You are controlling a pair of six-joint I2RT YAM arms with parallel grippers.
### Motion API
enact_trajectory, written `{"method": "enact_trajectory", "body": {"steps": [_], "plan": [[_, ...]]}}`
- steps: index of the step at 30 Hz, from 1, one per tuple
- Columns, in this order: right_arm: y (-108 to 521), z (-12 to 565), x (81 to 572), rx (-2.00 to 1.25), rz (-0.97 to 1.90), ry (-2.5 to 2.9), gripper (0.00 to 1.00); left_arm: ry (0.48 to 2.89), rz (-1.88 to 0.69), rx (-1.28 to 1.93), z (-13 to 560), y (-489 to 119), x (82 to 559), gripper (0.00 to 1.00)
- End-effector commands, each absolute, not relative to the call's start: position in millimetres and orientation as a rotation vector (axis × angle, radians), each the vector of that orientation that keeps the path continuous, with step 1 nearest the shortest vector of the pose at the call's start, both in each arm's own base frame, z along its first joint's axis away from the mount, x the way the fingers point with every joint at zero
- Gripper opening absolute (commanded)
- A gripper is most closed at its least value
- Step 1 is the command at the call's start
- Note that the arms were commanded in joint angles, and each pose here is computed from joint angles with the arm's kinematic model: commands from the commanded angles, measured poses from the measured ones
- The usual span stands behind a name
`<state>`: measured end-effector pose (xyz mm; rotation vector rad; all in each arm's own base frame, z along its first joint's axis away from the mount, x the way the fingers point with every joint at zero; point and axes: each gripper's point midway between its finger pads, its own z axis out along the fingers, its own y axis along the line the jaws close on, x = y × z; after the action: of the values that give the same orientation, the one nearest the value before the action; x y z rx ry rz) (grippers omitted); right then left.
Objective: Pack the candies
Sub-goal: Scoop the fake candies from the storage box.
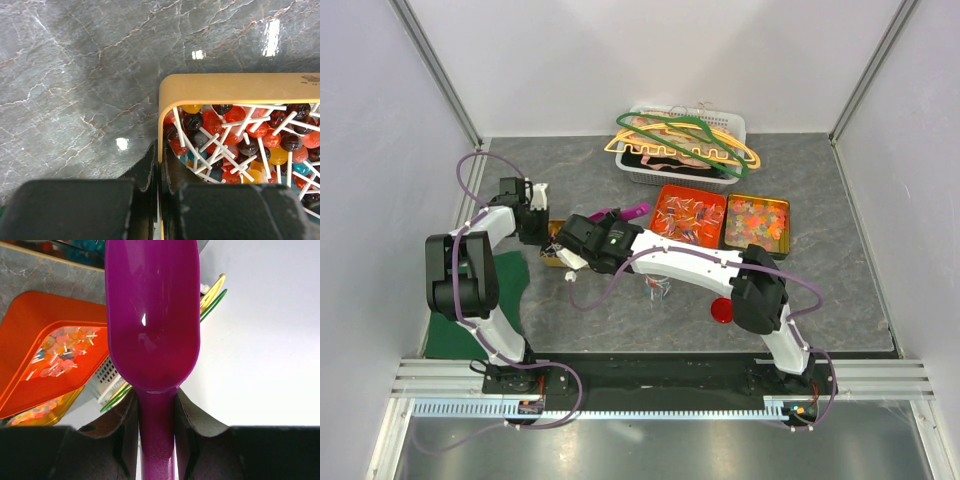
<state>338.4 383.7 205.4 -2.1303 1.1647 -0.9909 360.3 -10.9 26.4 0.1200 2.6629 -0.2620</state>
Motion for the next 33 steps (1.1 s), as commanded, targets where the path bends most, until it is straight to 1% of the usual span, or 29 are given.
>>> {"method": "enact_trajectory", "body": {"steps": [1, 7, 12, 14, 18, 20, 26, 30, 33], "plan": [[390, 217, 342, -2.089, -1.094, 1.115, 0.00, 2.601, -0.368, 0.132, 39, -22, 368, 0.02], [397, 220, 341, -2.055, -1.087, 1.109, 0.00, 2.584, -0.628, 0.198, 39, -52, 360, 0.02], [395, 224, 341, -2.041, -1.114, 1.102, 0.00, 2.596, -0.630, 0.197, 37, -52, 360, 0.02], [396, 227, 343, -2.025, -1.114, 1.099, 0.00, 2.582, -0.716, 0.220, 39, -62, 356, 0.02], [400, 240, 344, -1.977, -1.101, 1.101, 0.00, 2.578, -0.771, 0.233, 41, -67, 353, 0.02], [400, 244, 344, -1.957, -1.095, 1.105, 0.00, 2.554, -0.859, 0.254, 46, -76, 350, 0.02], [399, 262, 345, -1.902, -1.084, 1.111, 0.00, 2.586, -0.847, 0.243, 38, -73, 349, 0.02], [394, 262, 344, -1.916, -1.100, 1.105, 0.00, 2.601, -0.793, 0.230, 37, -68, 351, 0.02], [389, 255, 341, -1.954, -1.115, 1.097, 0.00, 2.660, -0.568, 0.164, 26, -42, 358, 0.02]]}}
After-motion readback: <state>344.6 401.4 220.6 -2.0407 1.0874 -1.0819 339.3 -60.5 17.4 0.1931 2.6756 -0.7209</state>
